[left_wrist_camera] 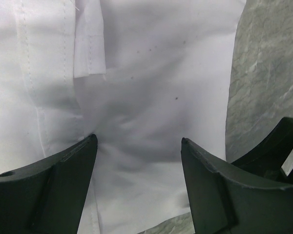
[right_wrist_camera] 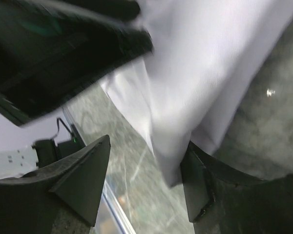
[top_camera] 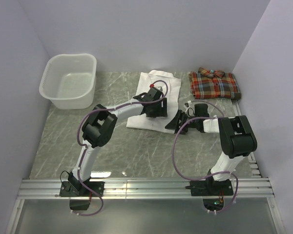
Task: Fold and stack the long sleeve shirts
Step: Fold the shirt
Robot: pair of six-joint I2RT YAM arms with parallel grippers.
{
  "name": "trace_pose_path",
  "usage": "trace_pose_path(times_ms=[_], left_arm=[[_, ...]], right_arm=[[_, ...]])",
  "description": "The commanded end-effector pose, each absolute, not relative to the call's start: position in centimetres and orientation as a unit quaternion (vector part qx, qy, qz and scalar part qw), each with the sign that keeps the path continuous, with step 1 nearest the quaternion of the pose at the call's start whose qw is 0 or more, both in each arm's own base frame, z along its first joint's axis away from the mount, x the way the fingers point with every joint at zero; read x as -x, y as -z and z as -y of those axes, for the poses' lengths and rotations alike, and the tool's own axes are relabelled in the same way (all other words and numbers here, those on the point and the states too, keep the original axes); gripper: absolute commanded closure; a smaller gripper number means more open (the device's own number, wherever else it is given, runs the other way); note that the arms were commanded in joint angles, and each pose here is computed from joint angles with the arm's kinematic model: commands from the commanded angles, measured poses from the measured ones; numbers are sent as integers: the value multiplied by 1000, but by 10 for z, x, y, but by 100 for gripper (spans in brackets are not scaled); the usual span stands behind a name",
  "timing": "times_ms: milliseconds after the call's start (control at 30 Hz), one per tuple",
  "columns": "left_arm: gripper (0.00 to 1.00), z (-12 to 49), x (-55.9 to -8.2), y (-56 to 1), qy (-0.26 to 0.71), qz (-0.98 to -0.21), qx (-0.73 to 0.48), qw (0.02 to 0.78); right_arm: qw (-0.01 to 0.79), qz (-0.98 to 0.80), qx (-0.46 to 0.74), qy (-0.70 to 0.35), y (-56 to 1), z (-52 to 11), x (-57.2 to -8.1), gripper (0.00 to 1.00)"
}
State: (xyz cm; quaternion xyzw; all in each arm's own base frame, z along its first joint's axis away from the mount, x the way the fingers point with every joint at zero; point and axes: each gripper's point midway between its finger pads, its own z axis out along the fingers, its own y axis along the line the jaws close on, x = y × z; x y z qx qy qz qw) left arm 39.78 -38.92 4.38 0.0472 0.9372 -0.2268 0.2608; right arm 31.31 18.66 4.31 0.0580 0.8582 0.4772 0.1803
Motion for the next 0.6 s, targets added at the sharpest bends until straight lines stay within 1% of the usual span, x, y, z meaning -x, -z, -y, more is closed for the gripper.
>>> trace_pose_path(times_ms=[0,300,400,433,467,567], left_arm=[[25,386,-404,-37,220,-941,-35,256],[25,382,-407,-38,221,-941,-26,254],[24,384,-407,-48,229,-938,-27,258],[24,385,-406,-50,232,-937,-29,259],[24,387,-407,-56,237,-935,-29,263],[22,390,-408,-74,253,-929,-30,269]], right_arm=[[151,-865,-33,-477,-50,-187,-291,36],[123,-889,-57,-438,-38,-175,-258,36],[145,-895,-59,-417,-46,-169,-258,36],[166,-899,-61,-401,-51,-164,-263,36],[166,-902,-65,-393,-53,-162,-261,36],[214,-900,-70,-373,-71,-154,-275,36]])
